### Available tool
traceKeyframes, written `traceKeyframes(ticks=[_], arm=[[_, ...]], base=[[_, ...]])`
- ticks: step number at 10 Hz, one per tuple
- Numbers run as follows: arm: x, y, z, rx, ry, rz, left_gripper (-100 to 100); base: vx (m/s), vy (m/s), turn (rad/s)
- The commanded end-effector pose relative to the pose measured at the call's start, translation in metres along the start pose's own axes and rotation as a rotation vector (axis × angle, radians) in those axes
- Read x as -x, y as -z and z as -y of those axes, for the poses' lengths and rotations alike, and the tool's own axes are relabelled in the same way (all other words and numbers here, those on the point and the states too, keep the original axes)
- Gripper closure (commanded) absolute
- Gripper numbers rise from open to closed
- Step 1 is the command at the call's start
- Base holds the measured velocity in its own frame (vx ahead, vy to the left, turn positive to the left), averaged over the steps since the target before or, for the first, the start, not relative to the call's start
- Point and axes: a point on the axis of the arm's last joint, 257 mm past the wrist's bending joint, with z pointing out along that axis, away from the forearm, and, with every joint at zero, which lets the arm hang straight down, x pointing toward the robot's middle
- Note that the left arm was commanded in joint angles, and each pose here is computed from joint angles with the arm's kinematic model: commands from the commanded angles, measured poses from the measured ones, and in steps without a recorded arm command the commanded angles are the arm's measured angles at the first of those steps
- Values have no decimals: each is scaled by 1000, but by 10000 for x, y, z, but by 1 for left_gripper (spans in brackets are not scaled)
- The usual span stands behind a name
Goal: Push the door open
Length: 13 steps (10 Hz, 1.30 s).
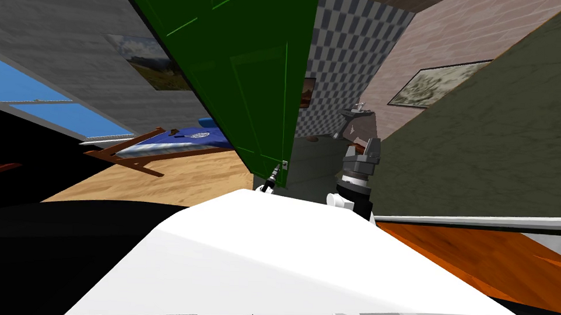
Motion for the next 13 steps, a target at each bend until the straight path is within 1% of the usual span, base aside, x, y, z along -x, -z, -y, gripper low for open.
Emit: traceKeyframes(ticks=[1, 2, 3, 4, 5, 10, 11, 13], arm=[[-30, -19, 17, -5, 9, 3, -100], [-143, -46, 55, -11, 33, 3, -100], [-215, -61, 78, -14, 47, 2, -100], [-156, -40, 42, -9, 36, 3, -100], [-156, -40, 42, -9, 36, 3, 100], [-156, -40, 42, -9, 36, 3, 100], [87, -23, -1, -2, 16, 35, 100], [87, -23, -1, -2, 16, 35, 100]], base=[[250, -131, -11], [236, -106, -31], [191, -59, -2], [68, -16, 11], [-11, -1, -8], [-13, 3, -2], [80, -83, 47], [95, -83, 41]])
